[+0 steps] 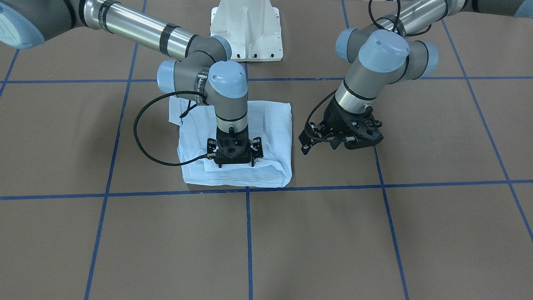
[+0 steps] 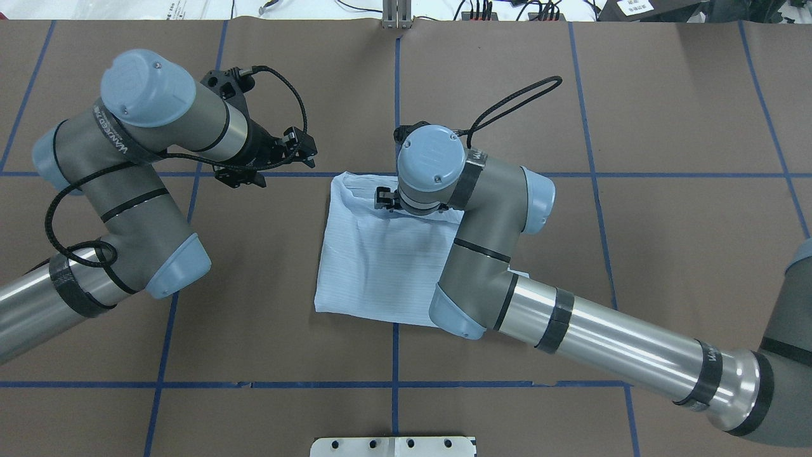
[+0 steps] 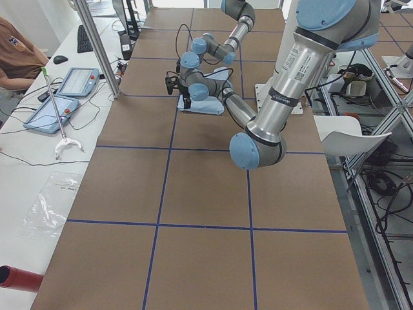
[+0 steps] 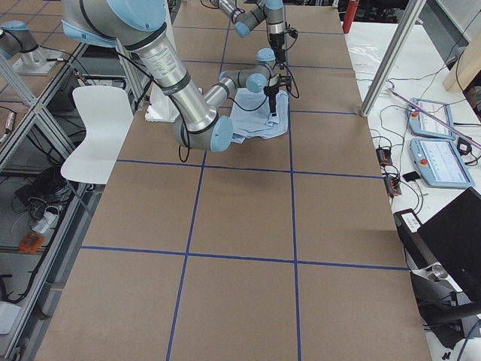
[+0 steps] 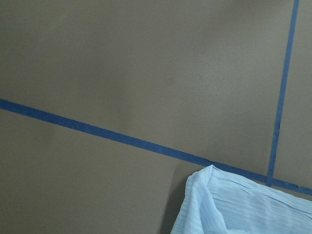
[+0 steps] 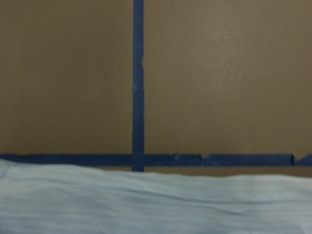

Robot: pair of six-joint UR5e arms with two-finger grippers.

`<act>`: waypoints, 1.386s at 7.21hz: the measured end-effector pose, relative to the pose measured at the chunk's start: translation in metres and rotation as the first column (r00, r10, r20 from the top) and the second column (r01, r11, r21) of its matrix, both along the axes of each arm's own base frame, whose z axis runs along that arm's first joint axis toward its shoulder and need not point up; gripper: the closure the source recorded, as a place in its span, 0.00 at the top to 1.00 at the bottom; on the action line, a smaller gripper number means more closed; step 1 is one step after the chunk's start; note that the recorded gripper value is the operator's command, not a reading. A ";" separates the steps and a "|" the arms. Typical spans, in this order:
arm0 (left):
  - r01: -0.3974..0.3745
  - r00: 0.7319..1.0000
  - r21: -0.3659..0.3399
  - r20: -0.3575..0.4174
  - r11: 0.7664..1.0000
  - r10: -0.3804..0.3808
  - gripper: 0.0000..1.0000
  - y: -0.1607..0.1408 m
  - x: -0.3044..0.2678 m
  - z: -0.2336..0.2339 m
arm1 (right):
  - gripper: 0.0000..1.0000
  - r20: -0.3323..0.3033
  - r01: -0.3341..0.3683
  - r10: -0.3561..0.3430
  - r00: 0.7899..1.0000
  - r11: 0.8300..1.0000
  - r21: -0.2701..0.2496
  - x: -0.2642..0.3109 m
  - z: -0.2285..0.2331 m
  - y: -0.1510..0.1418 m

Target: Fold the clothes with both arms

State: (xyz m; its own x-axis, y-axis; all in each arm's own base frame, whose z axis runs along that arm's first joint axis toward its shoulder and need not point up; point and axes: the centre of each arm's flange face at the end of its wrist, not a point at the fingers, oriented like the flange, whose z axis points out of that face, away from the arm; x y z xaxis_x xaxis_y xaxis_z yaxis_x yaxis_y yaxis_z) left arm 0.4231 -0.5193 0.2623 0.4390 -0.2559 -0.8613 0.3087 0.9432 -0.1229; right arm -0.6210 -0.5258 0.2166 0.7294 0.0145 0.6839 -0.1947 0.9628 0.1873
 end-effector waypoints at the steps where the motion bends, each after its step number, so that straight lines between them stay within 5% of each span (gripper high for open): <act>1: 0.001 1.000 0.000 0.000 1.000 -0.001 0.99 0.000 0.000 0.000 | 1.00 -0.002 -0.022 0.022 1.000 1.000 0.015 0.000 0.004 -0.024; 5: 0.014 1.000 0.031 -0.006 0.999 -0.014 0.99 -0.010 -0.024 -0.004 | 1.00 0.030 -0.033 0.032 0.999 0.998 0.049 0.076 0.021 -0.106; 8: -0.023 0.997 0.203 0.079 0.979 0.007 0.99 -0.014 -0.106 0.036 | 1.00 0.033 0.045 -0.046 0.998 0.998 0.039 0.254 0.095 -0.158; 10: -0.121 0.968 0.348 0.248 0.930 0.033 0.99 -0.041 -0.194 0.086 | 1.00 -0.054 0.138 -0.135 0.989 0.989 0.061 0.374 0.150 -0.172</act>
State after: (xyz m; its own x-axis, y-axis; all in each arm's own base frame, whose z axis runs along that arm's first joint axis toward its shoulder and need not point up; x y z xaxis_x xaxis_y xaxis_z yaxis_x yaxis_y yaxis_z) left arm 0.2294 -0.5600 0.3481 0.6448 0.0930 -0.7587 0.2114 0.9321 0.2940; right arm -0.2467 -0.6980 0.3664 0.7544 -0.1300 0.6434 -0.0516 0.9654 0.2557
